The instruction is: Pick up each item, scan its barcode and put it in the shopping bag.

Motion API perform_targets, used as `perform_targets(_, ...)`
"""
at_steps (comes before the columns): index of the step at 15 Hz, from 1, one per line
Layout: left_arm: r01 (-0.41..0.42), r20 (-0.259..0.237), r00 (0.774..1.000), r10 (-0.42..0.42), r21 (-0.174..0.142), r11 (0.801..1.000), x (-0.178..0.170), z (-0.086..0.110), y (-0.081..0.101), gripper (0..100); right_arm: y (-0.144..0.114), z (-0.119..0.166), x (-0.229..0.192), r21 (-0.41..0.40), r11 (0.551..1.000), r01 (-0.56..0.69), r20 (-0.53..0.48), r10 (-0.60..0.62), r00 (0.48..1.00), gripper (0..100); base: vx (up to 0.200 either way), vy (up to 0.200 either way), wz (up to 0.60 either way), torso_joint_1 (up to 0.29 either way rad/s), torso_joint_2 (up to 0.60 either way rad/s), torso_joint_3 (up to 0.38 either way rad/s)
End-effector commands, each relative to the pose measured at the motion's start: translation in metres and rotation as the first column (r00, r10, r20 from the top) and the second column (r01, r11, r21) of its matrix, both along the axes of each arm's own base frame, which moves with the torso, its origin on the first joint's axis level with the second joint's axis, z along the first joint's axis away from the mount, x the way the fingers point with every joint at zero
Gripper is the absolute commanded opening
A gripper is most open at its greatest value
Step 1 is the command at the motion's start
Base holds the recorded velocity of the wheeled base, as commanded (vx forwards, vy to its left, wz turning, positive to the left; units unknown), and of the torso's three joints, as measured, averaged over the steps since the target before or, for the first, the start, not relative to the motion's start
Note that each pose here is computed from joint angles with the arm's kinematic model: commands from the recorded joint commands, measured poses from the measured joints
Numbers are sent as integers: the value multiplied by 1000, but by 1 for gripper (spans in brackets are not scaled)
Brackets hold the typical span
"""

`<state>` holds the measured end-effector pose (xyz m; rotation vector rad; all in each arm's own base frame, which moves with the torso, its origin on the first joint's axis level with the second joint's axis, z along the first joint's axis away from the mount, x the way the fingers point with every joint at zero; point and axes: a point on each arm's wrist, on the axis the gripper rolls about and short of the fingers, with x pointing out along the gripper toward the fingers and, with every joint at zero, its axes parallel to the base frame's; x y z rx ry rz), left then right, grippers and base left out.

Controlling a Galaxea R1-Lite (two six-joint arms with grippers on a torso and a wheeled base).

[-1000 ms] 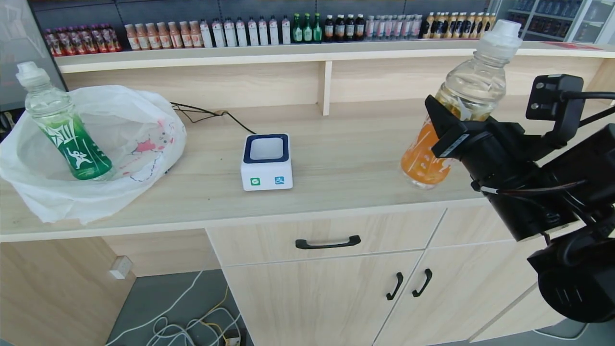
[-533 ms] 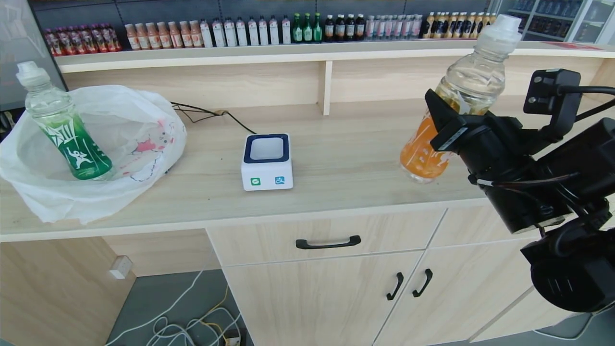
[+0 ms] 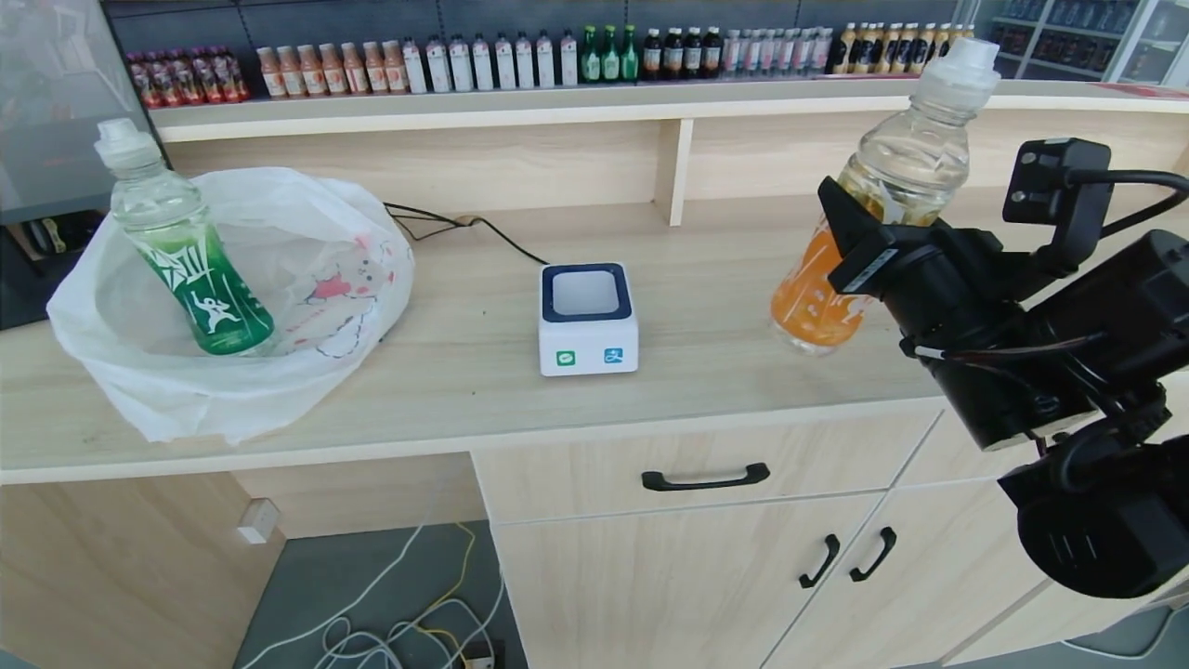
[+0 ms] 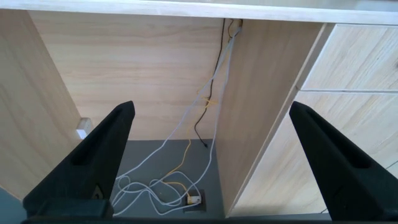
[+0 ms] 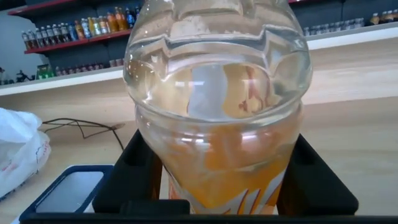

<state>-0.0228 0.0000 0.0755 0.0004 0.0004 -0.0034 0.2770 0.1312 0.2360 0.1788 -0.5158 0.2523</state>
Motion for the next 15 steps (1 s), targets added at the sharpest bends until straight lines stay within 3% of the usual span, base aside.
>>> perform_targets(1,-2,0,1000,2,0,1000,0,0,0,100,2,4,3,12,1000,-2,18,1,1000,0,0,200,0,7,-2,2)
perform_targets(11,0,0,1000,0,1,1000,0,0,0,100,1,5,4,29,1000,-4,18,4,1000,0,0,200,0,3,2,2)
perform_targets(15,0,0,1000,0,9,1000,0,0,0,100,2,7,2,29,1000,-9,26,8,1000,0,0,0,0,0,0,0)
